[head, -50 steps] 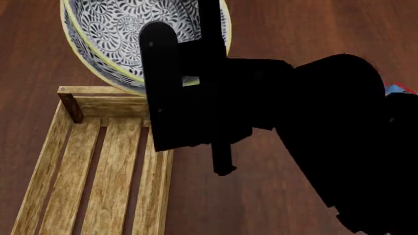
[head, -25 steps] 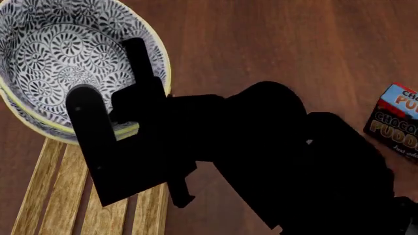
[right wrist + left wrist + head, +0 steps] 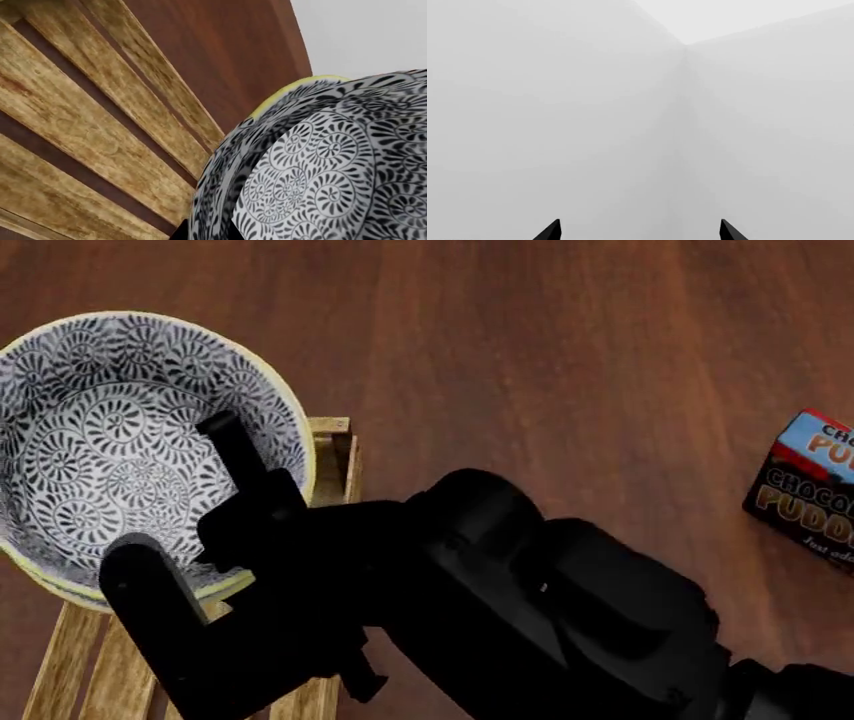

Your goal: Stack the left bowl on the right bowl and place them in the tray.

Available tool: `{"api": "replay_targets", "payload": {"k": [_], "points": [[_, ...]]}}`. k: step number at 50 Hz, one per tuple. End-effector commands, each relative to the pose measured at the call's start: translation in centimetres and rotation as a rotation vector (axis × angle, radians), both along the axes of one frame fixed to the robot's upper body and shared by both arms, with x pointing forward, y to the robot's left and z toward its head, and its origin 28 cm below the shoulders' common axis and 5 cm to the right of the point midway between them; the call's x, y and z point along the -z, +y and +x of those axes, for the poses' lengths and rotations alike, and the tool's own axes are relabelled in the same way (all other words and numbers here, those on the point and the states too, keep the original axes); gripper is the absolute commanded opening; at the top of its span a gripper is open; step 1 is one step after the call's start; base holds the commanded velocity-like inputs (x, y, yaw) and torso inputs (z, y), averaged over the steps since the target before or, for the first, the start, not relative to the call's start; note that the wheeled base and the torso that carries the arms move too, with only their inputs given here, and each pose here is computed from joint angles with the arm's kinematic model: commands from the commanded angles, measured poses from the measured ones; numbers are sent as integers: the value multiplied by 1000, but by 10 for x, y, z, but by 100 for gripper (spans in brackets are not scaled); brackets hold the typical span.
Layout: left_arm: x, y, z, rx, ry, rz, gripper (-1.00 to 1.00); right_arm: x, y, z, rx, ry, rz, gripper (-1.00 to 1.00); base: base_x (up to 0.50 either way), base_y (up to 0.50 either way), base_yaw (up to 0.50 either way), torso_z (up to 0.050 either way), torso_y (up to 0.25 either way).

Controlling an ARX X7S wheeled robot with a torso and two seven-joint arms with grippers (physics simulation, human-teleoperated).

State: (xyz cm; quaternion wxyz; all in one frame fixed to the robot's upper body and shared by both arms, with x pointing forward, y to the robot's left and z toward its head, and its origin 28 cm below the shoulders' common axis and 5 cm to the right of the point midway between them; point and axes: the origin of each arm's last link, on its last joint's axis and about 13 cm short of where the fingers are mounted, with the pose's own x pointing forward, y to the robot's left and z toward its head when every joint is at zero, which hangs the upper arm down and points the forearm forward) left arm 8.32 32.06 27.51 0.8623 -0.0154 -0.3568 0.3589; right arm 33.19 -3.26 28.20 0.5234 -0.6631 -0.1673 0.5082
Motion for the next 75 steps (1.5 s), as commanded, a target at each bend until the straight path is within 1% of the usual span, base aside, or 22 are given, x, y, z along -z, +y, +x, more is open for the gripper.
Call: {"api": "replay_targets", "payload": {"k": [1,3,9,15,25,35,48,56,75], "points": [[3,3,-5,-8,-1,-7,100,9,5,2,-19,-65,-51,-100,0,0,0,0,0],[4,3,-5,-8,-1,-8,100,14,6,3,-25,-75,-86,-100,0,0,0,0,0],[6,3,-6,-8,-1,-12,100,27,9,6,-14,-69,-111,-100,0,0,0,2,0],[8,6,-10,-18,-2,-16,100,43,16,10,-6,-57,-122,-100,0,0,0,0,2],[12,6,-12,-25,-2,-26,100,58,25,16,-4,-48,-129,-100,0,0,0,0,0],[17,6,-14,-32,1,-34,100,75,33,16,-15,-20,-136,-100,0,0,0,0,1],[21,7,-17,-42,3,-44,100,93,37,20,-20,1,-167,-100,0,0,0,1,1],[23,8,-19,-50,6,-49,100,109,38,24,-4,18,-203,-100,0,0,0,0,1],[27,7,-19,-60,13,-56,100,128,47,22,-18,41,-225,-100,1,2,2,0,0]]}}
